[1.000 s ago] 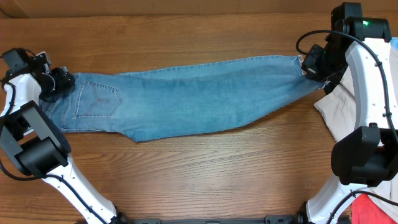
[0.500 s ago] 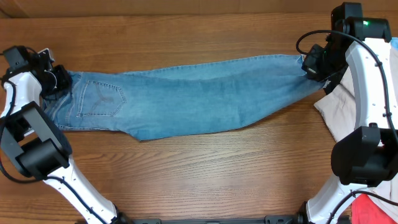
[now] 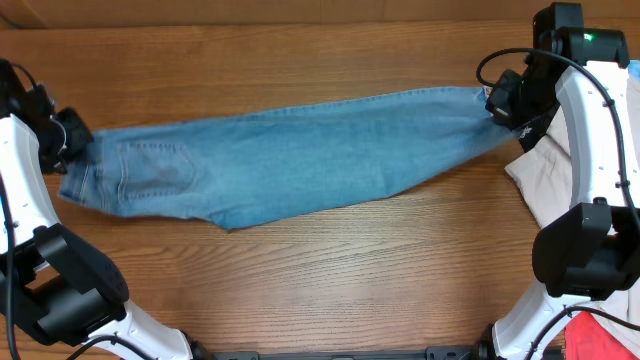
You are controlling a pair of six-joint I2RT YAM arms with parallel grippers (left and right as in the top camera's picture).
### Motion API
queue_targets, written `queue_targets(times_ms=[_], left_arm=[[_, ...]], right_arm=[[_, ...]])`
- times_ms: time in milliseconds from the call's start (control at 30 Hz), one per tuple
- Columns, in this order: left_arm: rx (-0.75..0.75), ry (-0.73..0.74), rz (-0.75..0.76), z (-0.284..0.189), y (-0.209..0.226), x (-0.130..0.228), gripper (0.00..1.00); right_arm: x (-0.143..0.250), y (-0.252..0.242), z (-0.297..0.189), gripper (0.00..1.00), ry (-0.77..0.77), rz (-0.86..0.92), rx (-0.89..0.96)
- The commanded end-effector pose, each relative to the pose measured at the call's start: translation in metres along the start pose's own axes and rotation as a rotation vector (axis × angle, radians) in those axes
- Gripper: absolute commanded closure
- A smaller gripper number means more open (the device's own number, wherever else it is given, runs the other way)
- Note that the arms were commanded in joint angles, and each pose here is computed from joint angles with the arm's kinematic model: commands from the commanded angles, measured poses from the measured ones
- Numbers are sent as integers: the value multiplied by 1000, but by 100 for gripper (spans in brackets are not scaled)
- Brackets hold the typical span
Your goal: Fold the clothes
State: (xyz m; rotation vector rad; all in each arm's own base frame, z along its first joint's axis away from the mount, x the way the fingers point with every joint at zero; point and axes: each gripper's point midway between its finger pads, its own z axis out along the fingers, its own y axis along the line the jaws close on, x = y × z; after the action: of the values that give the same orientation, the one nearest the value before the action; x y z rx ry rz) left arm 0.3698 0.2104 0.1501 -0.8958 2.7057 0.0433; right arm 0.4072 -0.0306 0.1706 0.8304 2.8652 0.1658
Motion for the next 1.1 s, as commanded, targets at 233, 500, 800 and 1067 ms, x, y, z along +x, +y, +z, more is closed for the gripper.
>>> queue_targets(times_ms=[233, 500, 800, 1067], left_arm=[[-344, -54, -205, -13, 69, -2, 96], [-362, -60, -276, -9, 74, -1, 95], [-360, -71, -294, 5, 75, 0, 95], [-359, -71, -294, 22, 76, 6, 94]], right_arm=[[-4, -1, -8, 96, -20, 5, 4], [-44, 23, -40, 96, -200, -35, -87], [-66, 29, 5, 96, -183, -37, -77], [-78, 23, 25, 96, -197, -32, -25]])
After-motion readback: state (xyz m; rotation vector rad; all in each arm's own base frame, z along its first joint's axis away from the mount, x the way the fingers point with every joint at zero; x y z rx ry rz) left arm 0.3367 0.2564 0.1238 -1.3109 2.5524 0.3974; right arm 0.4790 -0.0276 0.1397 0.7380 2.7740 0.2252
